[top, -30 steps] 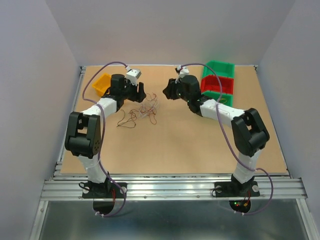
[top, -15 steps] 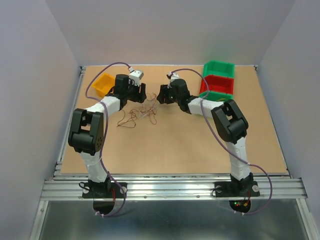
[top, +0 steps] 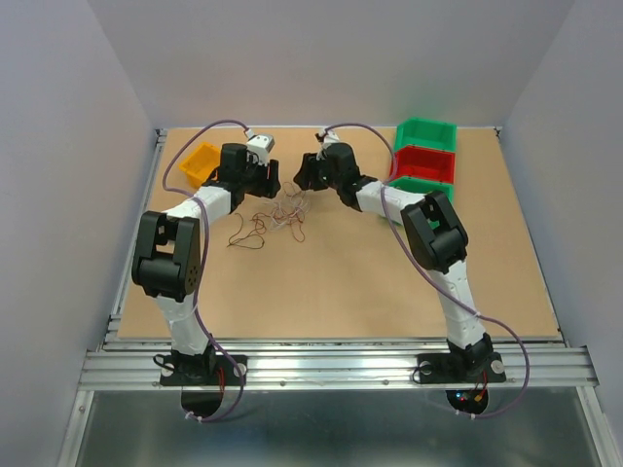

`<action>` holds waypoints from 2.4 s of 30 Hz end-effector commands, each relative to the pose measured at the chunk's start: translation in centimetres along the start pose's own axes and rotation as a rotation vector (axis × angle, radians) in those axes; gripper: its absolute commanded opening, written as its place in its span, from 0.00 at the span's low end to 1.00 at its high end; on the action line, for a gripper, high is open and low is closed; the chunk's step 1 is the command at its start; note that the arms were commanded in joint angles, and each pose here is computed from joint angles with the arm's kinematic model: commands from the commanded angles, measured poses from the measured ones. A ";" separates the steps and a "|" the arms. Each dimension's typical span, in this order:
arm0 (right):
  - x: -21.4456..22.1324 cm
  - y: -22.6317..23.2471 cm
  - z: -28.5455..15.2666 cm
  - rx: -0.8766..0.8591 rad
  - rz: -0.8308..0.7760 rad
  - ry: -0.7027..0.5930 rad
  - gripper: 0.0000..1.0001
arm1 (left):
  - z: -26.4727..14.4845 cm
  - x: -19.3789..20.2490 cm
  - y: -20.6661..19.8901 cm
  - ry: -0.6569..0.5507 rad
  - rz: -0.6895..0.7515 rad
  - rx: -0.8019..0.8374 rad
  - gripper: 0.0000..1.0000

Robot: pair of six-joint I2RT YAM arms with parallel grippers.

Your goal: Untangle the cables

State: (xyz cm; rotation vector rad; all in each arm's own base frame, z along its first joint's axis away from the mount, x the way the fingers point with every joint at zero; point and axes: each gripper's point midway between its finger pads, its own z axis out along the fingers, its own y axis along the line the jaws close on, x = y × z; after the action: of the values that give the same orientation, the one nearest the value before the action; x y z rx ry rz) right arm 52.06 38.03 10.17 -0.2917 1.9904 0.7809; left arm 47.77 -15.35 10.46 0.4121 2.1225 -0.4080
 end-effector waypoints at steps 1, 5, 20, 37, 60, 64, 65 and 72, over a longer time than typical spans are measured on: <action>-0.8 0.9 1.3 -0.024 0.004 -0.009 0.54 | -0.2 -3.1 0.0 -0.064 0.012 0.005 0.65; -0.6 0.6 1.3 -0.005 0.003 -0.004 0.53 | -0.2 -3.1 0.0 -0.064 0.012 0.005 0.65; -0.2 1.1 0.7 -0.026 0.010 0.028 0.31 | 0.2 -2.6 0.1 -0.044 0.017 0.007 0.64; -9.1 7.7 -10.3 -0.175 -0.131 -0.157 0.01 | -1.0 -3.3 -1.6 -0.080 0.035 0.087 0.64; -19.8 16.9 -24.1 -0.411 -0.212 -0.414 0.00 | -20.9 -10.4 -9.5 -0.671 0.257 0.505 0.74; -19.3 16.8 -23.1 -0.426 -0.192 -0.410 0.01 | -21.5 -9.8 -11.5 -0.697 0.318 0.519 0.78; -19.3 16.9 -23.0 -0.433 -0.188 -0.408 0.01 | -21.3 -9.6 -12.4 -0.698 0.344 0.528 0.79; -18.9 17.5 -22.6 -0.484 -0.179 -0.397 0.01 | -17.0 -11.3 -11.1 -0.654 0.238 0.348 0.80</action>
State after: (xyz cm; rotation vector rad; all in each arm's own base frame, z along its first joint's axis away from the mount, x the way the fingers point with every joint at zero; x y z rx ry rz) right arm 38.90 34.68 35.69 -0.5125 1.5408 1.0453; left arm 33.49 -20.02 29.08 0.7258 1.3441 -0.7933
